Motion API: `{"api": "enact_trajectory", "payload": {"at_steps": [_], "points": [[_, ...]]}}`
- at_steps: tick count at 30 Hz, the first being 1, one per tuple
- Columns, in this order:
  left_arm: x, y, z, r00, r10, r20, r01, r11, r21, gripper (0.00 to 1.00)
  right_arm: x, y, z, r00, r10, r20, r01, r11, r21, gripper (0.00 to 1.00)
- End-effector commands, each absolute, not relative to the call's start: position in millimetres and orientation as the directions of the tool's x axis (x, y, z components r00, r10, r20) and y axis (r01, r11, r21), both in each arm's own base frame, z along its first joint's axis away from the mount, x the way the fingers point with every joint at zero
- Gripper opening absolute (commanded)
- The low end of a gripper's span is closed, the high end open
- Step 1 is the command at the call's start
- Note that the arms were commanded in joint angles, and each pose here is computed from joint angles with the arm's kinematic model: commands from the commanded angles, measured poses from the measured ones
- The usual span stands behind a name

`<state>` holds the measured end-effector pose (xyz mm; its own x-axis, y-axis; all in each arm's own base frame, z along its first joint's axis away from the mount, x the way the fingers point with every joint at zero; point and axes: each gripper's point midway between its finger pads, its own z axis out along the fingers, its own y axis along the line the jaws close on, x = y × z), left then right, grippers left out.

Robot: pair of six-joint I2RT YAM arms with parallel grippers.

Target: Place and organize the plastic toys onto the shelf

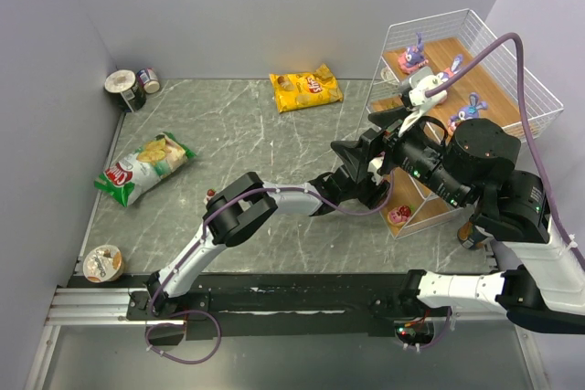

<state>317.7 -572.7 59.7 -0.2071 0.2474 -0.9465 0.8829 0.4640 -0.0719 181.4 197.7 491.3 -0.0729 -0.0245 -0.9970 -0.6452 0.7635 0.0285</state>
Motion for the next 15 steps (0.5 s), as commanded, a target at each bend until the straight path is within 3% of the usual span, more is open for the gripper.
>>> {"api": "enact_trajectory", "payload": {"at_steps": [1,11,15], "points": [[316.7,-581.2,74.0,-0.170,0.229,-0.958,0.891,0.452,-0.050,0.67,182.3,193.3,508.7,-0.036,0.023,-0.999,-0.636,0.771,0.040,1.00],[321.6,-577.6,89.4,-0.173,0.201,-0.964,0.872,0.487,-0.055,0.91,181.2,191.9,509.0,-0.034,0.026,-0.999,-0.637,0.770,0.042,1.00],[321.0,-573.2,101.7,-0.170,0.173,-0.970,0.867,0.494,-0.064,0.95,182.2,187.2,509.2,-0.037,0.032,-0.999,-0.620,0.783,0.048,1.00]]}}
